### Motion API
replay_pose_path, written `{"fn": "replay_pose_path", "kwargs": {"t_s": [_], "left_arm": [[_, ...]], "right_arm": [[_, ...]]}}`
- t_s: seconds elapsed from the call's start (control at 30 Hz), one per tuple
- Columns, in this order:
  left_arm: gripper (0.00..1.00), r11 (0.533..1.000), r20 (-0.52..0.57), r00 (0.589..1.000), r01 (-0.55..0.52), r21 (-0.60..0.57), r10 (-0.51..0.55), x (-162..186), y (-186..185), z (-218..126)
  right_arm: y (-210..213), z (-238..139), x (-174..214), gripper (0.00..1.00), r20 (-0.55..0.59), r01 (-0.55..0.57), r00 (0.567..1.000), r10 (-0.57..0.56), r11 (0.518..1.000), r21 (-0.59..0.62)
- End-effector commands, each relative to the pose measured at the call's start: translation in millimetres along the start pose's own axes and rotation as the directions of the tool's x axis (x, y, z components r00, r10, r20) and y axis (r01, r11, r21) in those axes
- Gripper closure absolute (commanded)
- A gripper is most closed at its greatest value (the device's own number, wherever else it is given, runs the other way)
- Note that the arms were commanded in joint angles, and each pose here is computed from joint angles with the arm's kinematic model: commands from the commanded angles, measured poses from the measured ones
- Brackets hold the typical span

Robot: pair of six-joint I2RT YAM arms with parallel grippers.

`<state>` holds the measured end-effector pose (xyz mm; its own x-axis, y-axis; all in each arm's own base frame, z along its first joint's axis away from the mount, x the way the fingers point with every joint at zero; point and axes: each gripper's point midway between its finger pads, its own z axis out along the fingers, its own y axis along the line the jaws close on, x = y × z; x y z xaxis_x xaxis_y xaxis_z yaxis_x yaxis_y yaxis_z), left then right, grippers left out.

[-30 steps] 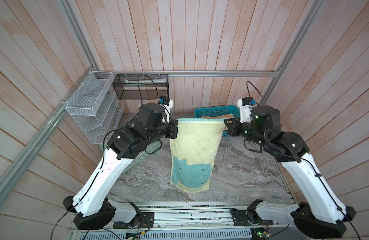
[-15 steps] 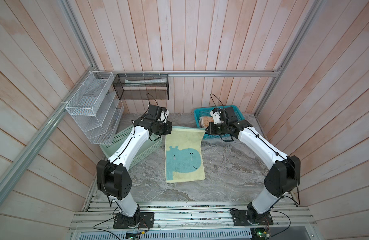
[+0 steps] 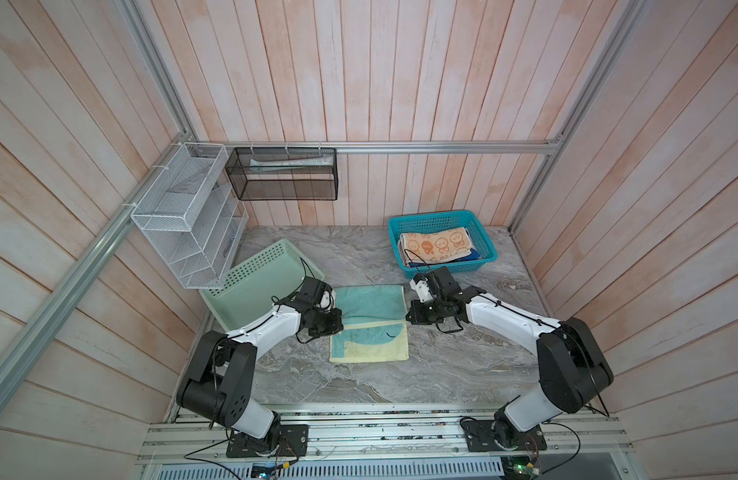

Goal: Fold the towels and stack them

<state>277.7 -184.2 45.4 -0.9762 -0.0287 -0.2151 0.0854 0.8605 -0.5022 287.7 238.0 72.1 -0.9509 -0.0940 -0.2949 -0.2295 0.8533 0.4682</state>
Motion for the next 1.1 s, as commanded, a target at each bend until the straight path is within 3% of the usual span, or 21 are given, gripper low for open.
{"fn": "replay_pose_path", "kwargs": {"t_s": [0.0,0.2,0.4,0.53,0.8,1.07], "left_arm": [[1.0,0.998,0.026,0.999,0.038,0.047,-0.039,9.6,-4.8,9.7],[1.0,0.998,0.01,0.999,0.05,0.026,-0.05,18.4,0.6,10.5],[1.0,1.0,0.065,0.998,0.015,-0.001,-0.014,1.3,-11.4,-23.6],[1.0,1.0,0.079,0.997,0.0,0.012,-0.001,4.3,-19.2,-41.8],[1.0,0.982,-0.045,0.993,0.119,0.145,-0.113,64.5,-5.3,-4.8],[1.0,0.979,-0.041,0.99,0.137,0.152,-0.133,65.2,-0.5,1.2]], "right_arm": [[-6.1,20.5,24.7,1.0,-0.071,-0.04,0.997,0.038,0.999,-0.02],[-7.8,19.8,24.0,1.0,-0.069,-0.027,0.997,0.027,1.0,-0.004],[9.2,-10.9,-5.7,1.0,-0.003,0.022,1.0,-0.022,1.0,0.017],[17.1,-29.2,-3.7,1.0,0.027,0.006,1.0,-0.006,1.0,-0.006],[-2.6,8.5,72.0,1.0,-0.101,-0.125,0.988,0.118,0.99,-0.067],[-3.0,8.3,50.8,1.0,-0.079,-0.073,0.994,0.071,0.997,-0.025]]}}
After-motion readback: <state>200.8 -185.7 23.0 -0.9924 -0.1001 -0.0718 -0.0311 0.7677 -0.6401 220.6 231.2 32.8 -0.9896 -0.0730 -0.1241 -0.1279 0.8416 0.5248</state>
